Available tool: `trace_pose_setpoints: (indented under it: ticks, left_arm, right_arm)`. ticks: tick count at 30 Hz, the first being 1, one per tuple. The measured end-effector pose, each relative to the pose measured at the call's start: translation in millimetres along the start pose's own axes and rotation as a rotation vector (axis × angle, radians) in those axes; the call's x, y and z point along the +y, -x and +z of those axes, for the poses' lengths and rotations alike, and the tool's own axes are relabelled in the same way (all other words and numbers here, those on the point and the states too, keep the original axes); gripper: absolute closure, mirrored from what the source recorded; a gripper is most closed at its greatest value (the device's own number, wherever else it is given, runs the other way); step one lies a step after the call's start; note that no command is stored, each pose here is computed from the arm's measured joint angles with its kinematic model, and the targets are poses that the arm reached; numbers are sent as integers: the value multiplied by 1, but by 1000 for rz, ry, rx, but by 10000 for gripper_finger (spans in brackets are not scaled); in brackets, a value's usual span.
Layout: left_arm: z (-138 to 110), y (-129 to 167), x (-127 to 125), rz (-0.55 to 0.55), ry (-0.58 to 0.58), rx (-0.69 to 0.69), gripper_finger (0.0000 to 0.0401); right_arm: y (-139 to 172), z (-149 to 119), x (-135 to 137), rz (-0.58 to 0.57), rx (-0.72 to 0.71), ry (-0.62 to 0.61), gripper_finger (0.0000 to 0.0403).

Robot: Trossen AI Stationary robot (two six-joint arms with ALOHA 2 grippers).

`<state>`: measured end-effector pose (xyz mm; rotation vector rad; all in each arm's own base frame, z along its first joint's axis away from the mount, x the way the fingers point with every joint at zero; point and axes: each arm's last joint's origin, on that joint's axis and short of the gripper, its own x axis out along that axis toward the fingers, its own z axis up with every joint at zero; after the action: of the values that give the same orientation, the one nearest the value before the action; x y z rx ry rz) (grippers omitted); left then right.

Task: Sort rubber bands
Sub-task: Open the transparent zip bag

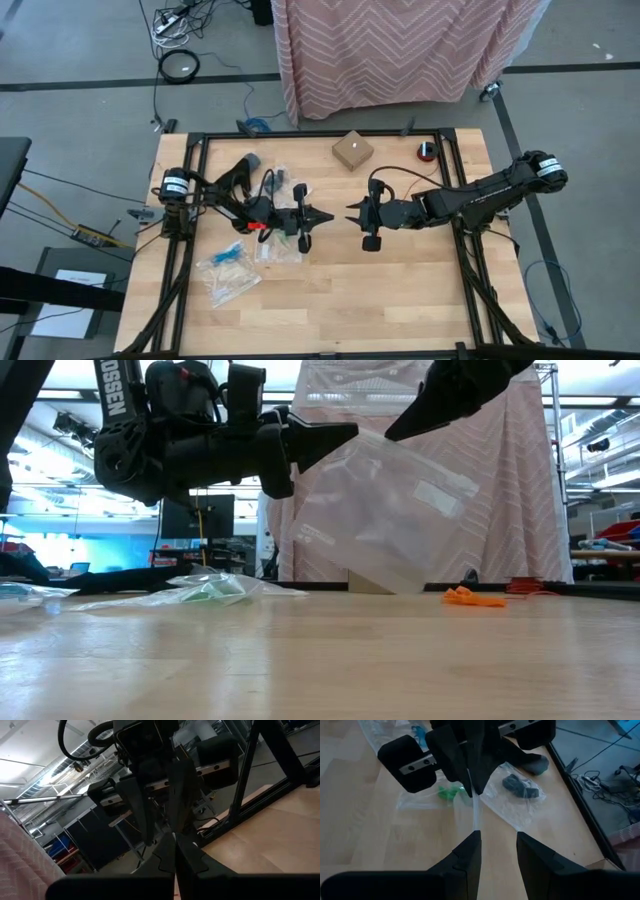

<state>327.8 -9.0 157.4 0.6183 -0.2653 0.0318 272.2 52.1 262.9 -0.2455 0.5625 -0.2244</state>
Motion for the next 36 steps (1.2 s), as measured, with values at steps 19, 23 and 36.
trace_pose_setpoints:
  ticks: [19,23,36]
  left_arm:
    - [4,-10,3,-4,20,-32,397]
    - [4,-9,3,1,21,-27,397]
    - [2,-8,3,29,27,7,397]
  right_arm:
    - [-23,-3,3,73,2,-24,292]
    - [-29,-8,3,-54,41,-24,294]
    - [-15,0,-3,-125,-10,-50,325]
